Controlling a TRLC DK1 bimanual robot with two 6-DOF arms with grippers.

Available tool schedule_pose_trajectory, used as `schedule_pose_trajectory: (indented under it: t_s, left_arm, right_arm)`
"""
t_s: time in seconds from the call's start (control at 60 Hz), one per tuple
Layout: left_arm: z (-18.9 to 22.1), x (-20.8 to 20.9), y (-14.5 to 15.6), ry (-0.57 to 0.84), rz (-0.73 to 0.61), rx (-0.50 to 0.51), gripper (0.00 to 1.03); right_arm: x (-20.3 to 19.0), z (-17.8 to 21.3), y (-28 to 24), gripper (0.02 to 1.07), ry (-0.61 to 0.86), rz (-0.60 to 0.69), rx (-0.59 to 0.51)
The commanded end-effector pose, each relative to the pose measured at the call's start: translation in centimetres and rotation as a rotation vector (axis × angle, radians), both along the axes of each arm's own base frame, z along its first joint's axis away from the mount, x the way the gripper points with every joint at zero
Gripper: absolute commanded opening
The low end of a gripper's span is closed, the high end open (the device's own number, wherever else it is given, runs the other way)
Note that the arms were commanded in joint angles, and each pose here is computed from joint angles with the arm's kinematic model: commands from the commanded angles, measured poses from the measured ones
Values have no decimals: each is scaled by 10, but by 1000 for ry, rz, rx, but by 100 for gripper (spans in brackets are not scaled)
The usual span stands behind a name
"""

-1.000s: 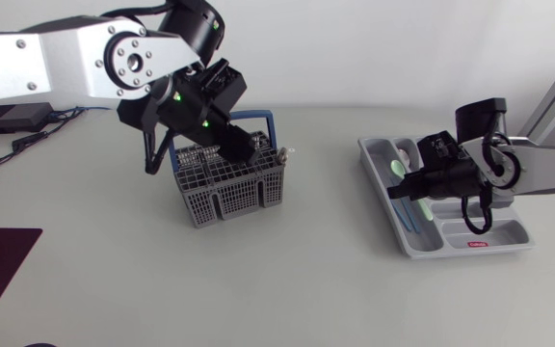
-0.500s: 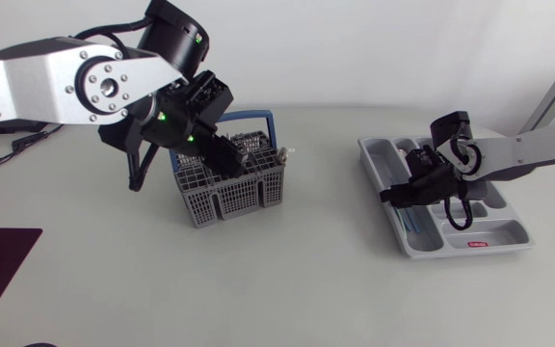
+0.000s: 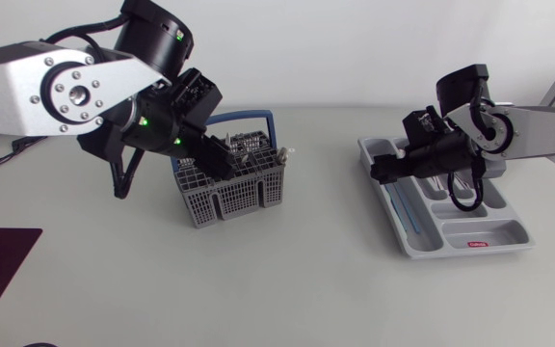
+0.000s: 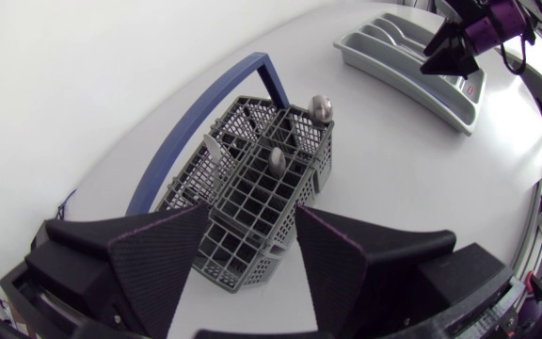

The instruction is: Unload the cutlery basket into the drawer organizer.

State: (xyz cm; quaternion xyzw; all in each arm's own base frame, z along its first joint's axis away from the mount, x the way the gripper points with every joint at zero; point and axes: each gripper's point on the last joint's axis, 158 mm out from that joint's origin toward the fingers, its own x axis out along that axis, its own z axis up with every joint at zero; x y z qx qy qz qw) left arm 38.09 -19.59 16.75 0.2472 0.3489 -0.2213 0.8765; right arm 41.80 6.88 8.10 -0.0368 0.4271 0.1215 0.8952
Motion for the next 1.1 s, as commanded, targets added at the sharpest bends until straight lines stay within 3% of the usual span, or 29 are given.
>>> schedule_pose_trajectory:
  t_s: [0.0, 0.2, 0.3, 0.617, 0.867, 1.083]
  left_arm:
    - [-2, -4, 3, -6, -9, 18, 81]
    - [-7, -5, 3, -7, -16, 23, 83]
    - [-9, -5, 1, -9, -25, 27, 84]
    - [-11, -6, -2, -6, -37, 34, 89]
    - [-11, -6, -1, -7, -36, 36, 89]
    - [-11, -5, 0, -8, -37, 39, 89]
  right_arm:
    - [-3, -16, -10, 88, 51, -45, 1]
    - [-5, -40, -37, 87, 105, -84, -22]
    - [-6, -49, -49, 78, 130, -101, -28]
    - [-18, -89, -56, 72, 234, -95, -41]
    - [-20, -109, -58, 46, 277, -96, -46]
    - [-21, -102, -66, 47, 265, -109, -36]
